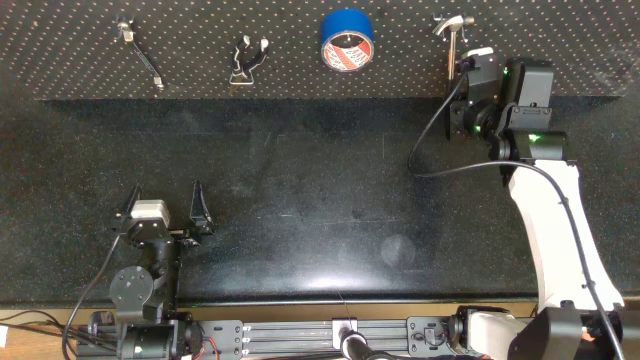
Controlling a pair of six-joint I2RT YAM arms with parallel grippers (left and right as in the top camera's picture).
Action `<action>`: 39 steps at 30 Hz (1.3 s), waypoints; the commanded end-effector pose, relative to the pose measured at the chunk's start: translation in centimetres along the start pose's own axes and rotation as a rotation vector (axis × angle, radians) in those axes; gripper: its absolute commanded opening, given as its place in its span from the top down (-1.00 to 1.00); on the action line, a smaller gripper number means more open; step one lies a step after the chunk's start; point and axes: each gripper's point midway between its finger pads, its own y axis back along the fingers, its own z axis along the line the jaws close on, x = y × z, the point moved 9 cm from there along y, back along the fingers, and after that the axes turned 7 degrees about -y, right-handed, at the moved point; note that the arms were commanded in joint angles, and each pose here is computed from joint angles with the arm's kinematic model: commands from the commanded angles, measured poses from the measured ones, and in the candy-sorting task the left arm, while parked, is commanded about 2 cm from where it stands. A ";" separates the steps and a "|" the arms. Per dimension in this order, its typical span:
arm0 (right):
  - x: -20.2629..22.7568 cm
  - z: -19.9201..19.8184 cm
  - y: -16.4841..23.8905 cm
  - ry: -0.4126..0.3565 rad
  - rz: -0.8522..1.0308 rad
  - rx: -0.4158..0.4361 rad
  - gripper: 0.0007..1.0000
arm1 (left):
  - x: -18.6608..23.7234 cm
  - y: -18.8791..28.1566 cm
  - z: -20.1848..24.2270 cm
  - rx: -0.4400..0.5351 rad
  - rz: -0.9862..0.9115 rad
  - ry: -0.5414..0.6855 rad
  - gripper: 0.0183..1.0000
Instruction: Place Tools Onto Pegboard
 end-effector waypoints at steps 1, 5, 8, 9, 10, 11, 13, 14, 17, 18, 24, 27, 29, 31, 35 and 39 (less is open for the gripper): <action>-0.4 -0.1 -0.6 0.002 -0.021 -0.001 0.86 | 0.1 0.0 -0.1 0.010 0.001 -0.010 -0.99; -0.4 -0.5 -1.8 0.000 -0.012 -0.001 0.86 | 0.1 0.0 -0.1 0.010 0.001 -0.010 -0.99; -0.2 -0.5 -2.1 -0.003 -0.003 -0.002 0.86 | 0.1 0.0 -0.1 0.010 0.001 -0.010 -0.99; -0.2 -0.5 -2.1 -0.003 -0.003 -0.002 0.86 | 0.1 0.0 -0.1 0.010 0.001 -0.010 -0.99; -0.2 -0.5 -2.1 0.001 -0.003 -0.001 0.85 | 0.1 0.0 -0.1 0.010 0.001 -0.010 -1.00; -0.2 -0.5 -2.1 0.005 -0.003 -0.001 0.85 | 0.1 0.0 -0.1 0.010 0.001 -0.010 -0.99; -0.2 -0.5 -2.1 0.020 -0.003 -0.002 0.39 | 0.1 0.0 -0.1 0.010 0.001 -0.010 -1.00; -0.2 -0.5 -2.1 0.019 -0.002 -0.002 0.17 | 0.1 0.0 -0.1 0.010 0.001 -0.010 -0.99; -0.2 -0.5 -2.1 0.019 -0.003 -0.002 -0.45 | 0.1 0.0 -0.1 0.010 0.001 -0.010 -0.99; -0.2 -0.5 -2.1 0.019 -0.003 -0.002 -0.75 | 0.1 0.0 -0.1 0.010 0.001 -0.010 -0.99; -2.0 3.4 10.3 0.108 -0.285 0.028 -0.96 | 0.1 0.0 -0.1 0.010 0.001 -0.010 -0.99; 1.8 4.3 11.6 -0.048 -0.444 0.048 -0.97 | 0.1 0.0 -0.1 0.010 0.001 -0.010 -0.99; 6.0 4.4 10.3 -0.155 -0.586 0.010 -0.97 | 0.1 0.0 -0.1 0.010 0.001 -0.010 -0.99; 8.9 4.6 9.2 -0.190 -0.652 -0.043 -0.97 | 0.1 0.0 -0.1 0.010 0.001 -0.010 -0.99; 13.3 4.6 8.3 -0.177 -0.691 -0.075 -0.97 | 0.1 0.0 -0.1 0.010 0.001 -0.010 -0.99; 15.9 4.2 7.1 -0.112 -0.721 -0.061 -0.97 | 0.1 0.0 -0.1 0.010 0.001 -0.010 -0.99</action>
